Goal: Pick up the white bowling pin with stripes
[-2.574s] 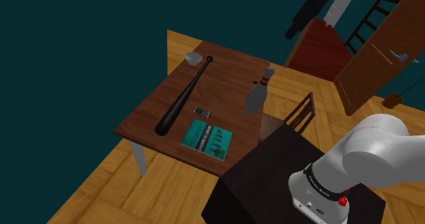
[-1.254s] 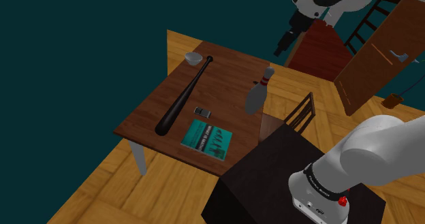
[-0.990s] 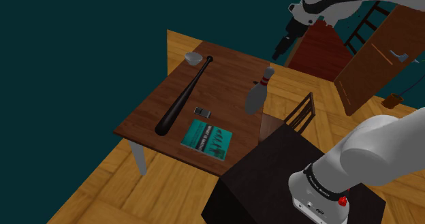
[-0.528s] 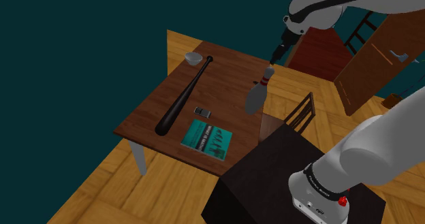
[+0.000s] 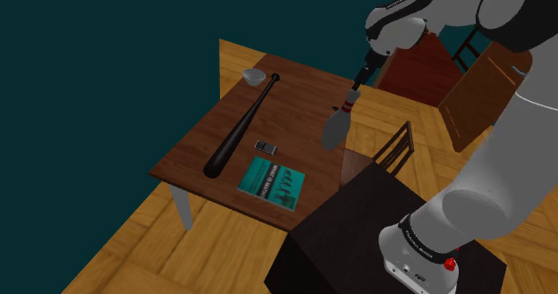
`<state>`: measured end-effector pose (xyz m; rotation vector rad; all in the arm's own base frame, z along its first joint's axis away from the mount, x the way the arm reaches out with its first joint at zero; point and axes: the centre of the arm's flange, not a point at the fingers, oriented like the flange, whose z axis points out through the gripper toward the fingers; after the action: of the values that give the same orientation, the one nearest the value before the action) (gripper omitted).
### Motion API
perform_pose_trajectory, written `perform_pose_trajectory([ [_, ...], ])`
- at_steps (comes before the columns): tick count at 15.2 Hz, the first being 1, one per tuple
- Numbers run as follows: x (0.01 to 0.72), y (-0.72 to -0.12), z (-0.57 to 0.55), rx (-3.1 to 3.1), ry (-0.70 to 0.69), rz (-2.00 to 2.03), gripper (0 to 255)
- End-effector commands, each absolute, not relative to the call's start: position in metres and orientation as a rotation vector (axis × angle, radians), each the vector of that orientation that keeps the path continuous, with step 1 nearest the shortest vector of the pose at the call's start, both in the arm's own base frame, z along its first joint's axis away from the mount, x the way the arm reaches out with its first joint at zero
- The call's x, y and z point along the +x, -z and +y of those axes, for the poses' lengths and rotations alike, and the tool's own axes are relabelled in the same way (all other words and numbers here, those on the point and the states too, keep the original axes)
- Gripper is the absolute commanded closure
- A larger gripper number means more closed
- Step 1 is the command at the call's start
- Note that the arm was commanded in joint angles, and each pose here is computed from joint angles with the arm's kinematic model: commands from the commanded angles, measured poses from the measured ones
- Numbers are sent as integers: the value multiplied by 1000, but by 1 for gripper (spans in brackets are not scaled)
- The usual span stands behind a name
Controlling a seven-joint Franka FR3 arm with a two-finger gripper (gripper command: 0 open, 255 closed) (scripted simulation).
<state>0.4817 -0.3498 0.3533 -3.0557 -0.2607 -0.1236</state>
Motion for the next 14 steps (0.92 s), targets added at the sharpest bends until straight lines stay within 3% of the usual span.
perform_pose_trajectory([
  [1, 485, -339, -357, -3053, 120, -261, 0],
  [9, 485, -305, -357, -3053, 120, -261, 0],
  [10, 484, -305, -357, -3053, 120, -261, 255],
  [14, 484, -305, -357, -3053, 120, -261, 255],
])
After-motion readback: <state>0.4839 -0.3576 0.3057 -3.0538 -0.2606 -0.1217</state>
